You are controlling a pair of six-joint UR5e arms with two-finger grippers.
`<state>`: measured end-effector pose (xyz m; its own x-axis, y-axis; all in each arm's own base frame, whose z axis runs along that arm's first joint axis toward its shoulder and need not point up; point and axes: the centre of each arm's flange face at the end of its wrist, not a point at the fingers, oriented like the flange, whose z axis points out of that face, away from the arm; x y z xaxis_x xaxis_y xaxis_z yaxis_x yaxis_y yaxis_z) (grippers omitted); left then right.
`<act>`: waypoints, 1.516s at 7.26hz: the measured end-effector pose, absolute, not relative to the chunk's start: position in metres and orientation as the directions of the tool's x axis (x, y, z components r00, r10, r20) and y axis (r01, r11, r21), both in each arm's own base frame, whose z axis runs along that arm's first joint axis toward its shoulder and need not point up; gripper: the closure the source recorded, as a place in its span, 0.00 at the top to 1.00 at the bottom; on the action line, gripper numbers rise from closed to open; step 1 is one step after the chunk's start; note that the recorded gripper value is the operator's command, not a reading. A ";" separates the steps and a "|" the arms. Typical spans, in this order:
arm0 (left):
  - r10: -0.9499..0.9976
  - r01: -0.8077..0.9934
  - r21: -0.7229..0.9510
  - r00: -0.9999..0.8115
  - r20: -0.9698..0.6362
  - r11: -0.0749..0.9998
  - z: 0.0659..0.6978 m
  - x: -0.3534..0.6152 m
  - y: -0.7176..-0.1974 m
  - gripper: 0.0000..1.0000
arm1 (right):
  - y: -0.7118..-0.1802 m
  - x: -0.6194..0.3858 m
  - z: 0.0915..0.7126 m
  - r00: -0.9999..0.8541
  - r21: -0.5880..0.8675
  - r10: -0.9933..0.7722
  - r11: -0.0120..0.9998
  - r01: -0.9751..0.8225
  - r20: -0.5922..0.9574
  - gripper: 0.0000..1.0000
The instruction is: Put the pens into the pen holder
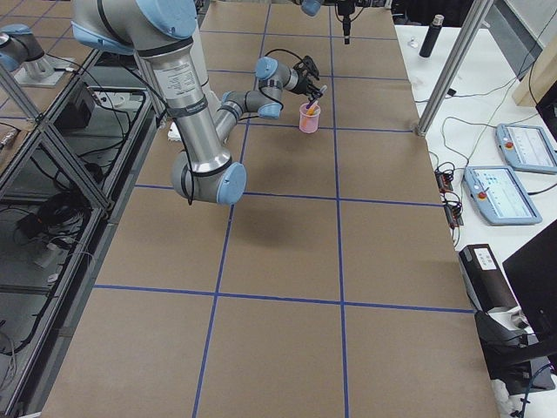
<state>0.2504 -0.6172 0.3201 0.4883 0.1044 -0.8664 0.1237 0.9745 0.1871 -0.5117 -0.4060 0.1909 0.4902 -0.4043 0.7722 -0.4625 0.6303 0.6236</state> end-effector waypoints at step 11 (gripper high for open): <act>0.246 0.068 0.365 0.623 -0.743 0.929 0.414 0.132 -0.629 1.00 | -0.454 -0.374 0.201 0.627 0.362 -0.183 0.916 -0.170 0.757 1.00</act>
<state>0.1325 -0.6285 0.4141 0.6225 0.2460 -0.7429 0.0685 0.9285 0.3649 -0.3736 -0.4543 0.2015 0.6274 -0.1825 0.7570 -0.1702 0.9165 0.3621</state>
